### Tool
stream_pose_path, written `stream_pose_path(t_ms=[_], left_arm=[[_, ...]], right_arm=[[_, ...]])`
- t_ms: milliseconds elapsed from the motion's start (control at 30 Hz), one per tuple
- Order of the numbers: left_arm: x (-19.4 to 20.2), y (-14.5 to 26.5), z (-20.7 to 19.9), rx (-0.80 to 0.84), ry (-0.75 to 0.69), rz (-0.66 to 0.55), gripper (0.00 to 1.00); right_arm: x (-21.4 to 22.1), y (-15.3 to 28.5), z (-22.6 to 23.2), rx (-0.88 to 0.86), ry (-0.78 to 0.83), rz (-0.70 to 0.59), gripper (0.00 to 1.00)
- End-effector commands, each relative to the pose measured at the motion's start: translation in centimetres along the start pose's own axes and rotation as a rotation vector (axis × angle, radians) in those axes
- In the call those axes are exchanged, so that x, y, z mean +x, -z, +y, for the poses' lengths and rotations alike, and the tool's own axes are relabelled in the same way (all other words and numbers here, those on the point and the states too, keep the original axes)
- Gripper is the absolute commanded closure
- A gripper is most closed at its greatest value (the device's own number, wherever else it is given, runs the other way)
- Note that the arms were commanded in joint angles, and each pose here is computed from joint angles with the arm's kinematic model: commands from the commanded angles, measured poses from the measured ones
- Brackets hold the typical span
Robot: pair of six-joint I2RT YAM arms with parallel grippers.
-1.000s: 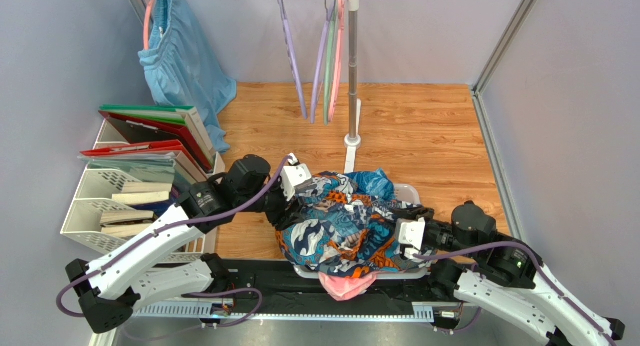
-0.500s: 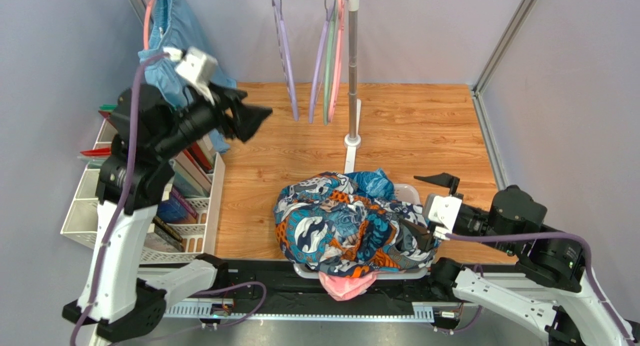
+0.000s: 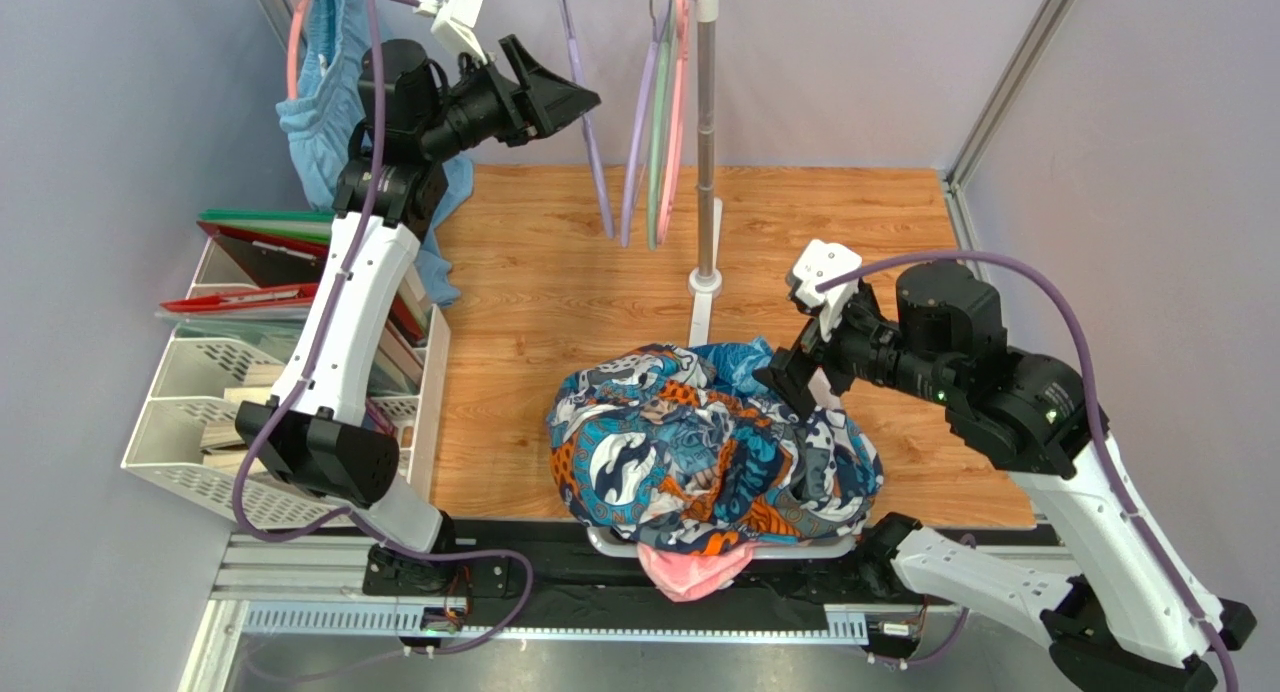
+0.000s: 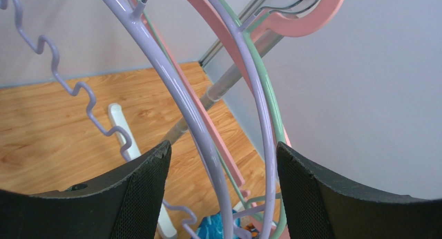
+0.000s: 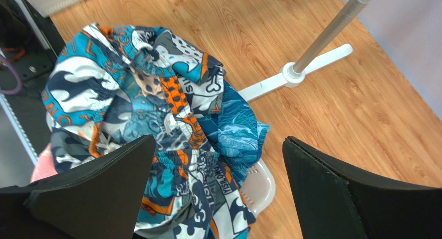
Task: Place the shorts on the hanger
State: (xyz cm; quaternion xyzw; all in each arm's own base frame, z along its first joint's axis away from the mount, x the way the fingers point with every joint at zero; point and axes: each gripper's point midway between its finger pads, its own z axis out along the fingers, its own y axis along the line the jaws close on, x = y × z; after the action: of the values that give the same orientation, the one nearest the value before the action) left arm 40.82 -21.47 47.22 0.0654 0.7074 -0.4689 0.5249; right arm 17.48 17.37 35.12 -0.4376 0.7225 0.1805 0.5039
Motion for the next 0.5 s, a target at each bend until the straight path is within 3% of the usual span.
stream_pose_path(t_ms=[0,267,300,467], left_arm=[[-2.5,0.3,-3.0,0.117,0.03,-0.095,0.22],[-0.2,-2.3,-0.9,0.185,0.185,-0.041,0.38],[-0.1,-2.5,-0.7,0.192,0.189,-0.045,0.44],[-0.3,-2.8,-0.6,0.199,0.229,-0.052,0.55]], right_arm=[[-3.5,1.6,0.4,-0.026,-0.11,-0.103,0.0],[-3.9,1.3,-0.1,-0.012,-0.168,-0.102,0.0],[-3.9,1.3,-0.1,-0.009,-0.178,-0.1,0.0],[-3.3,0.5,-0.4,0.017,-0.312,-0.053,0.0]])
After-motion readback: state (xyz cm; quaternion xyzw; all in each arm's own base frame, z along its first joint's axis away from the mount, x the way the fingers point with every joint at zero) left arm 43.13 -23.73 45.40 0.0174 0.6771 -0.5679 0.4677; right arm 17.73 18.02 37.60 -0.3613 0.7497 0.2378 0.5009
